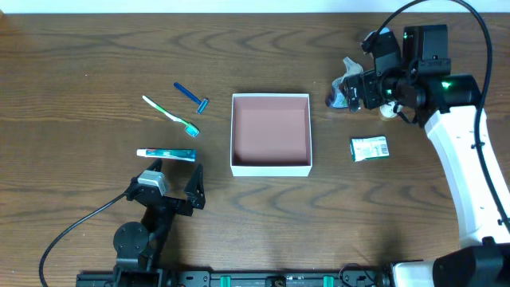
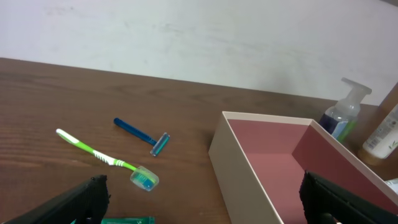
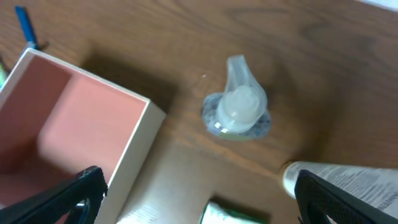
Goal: Pack container
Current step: 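Reach the right gripper forward to the purple soap pump bottle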
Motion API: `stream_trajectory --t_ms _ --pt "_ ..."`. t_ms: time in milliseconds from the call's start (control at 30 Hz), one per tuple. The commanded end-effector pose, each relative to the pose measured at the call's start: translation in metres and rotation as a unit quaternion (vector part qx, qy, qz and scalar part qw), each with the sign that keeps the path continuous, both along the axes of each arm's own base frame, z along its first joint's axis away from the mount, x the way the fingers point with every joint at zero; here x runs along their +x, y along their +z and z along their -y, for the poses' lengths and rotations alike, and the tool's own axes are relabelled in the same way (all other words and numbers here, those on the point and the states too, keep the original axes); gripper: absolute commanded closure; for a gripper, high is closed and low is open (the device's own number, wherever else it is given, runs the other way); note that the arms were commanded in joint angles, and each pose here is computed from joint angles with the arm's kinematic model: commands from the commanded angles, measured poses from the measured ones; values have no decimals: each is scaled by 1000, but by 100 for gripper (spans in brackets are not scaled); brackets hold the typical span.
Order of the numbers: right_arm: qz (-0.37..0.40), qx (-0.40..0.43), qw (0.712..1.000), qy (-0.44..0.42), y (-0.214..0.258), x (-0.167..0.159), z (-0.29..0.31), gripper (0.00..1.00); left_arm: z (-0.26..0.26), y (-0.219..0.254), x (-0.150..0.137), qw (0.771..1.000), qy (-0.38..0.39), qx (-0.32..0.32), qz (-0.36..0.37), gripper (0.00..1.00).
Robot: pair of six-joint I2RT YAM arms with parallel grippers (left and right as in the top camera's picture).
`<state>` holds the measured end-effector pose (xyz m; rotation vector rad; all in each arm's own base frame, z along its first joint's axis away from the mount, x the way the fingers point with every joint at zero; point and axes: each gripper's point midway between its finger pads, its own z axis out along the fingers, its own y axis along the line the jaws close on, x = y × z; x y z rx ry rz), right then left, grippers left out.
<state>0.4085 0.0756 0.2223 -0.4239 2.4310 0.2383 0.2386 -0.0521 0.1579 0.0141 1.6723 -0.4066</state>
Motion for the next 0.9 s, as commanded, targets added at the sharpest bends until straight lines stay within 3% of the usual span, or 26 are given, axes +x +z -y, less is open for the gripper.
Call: stream_trajectory --t_ms 0,267,467,867 --pt "27 -17 999 4 8 12 -1 2 0 -16 -1 1000 -3 8 -22 2" --pt "23 -15 1000 1 -24 44 -5 3 0 -16 -1 1000 -3 8 -22 2" --pt "-11 -18 1000 0 -59 53 -6 5 0 -16 -1 1000 -3 8 -22 2" --pt "-22 -22 1000 -3 -86 67 -5 12 0 -16 -1 1000 -3 8 -22 2"
